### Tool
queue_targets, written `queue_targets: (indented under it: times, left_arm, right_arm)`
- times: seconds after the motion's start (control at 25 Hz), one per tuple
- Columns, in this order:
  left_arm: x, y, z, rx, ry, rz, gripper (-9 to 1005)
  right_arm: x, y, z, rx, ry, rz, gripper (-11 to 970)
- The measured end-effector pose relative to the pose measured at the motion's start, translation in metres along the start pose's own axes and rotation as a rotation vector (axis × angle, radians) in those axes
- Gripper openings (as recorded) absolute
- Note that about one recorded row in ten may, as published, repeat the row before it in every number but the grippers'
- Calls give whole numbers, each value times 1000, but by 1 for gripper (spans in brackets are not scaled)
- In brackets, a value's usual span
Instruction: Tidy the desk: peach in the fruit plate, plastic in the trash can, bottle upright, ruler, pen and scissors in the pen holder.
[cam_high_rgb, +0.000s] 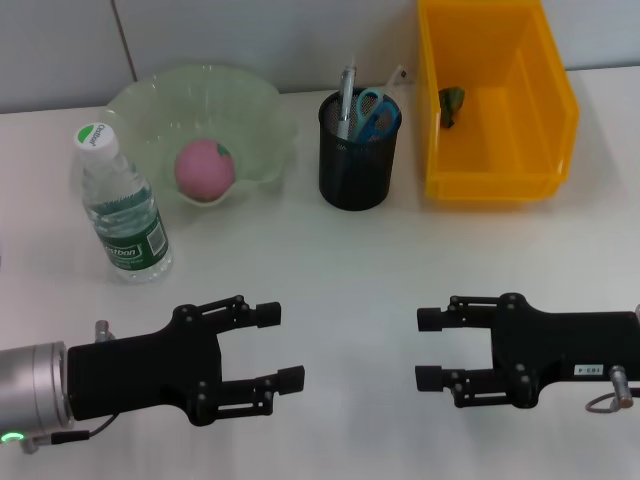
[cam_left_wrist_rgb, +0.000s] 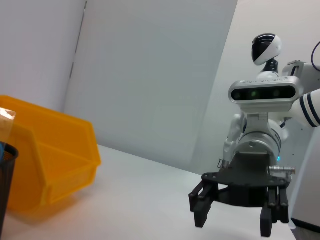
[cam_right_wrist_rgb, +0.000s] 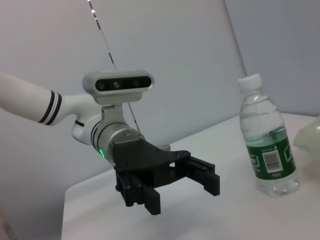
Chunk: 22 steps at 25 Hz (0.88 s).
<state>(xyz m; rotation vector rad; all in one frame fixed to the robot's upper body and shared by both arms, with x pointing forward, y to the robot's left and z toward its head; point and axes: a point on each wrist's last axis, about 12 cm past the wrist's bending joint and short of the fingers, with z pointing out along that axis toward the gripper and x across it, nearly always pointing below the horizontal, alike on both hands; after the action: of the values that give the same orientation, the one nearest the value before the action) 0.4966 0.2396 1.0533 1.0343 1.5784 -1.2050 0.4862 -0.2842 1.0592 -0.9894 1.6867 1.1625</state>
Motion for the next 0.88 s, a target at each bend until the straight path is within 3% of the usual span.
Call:
queue_targets:
  times: [0.88]
  left_arm:
    - [6,-6,-5,18,14,-6,800]
  right_arm:
    - [3,1,6,-8,15,-2,722]
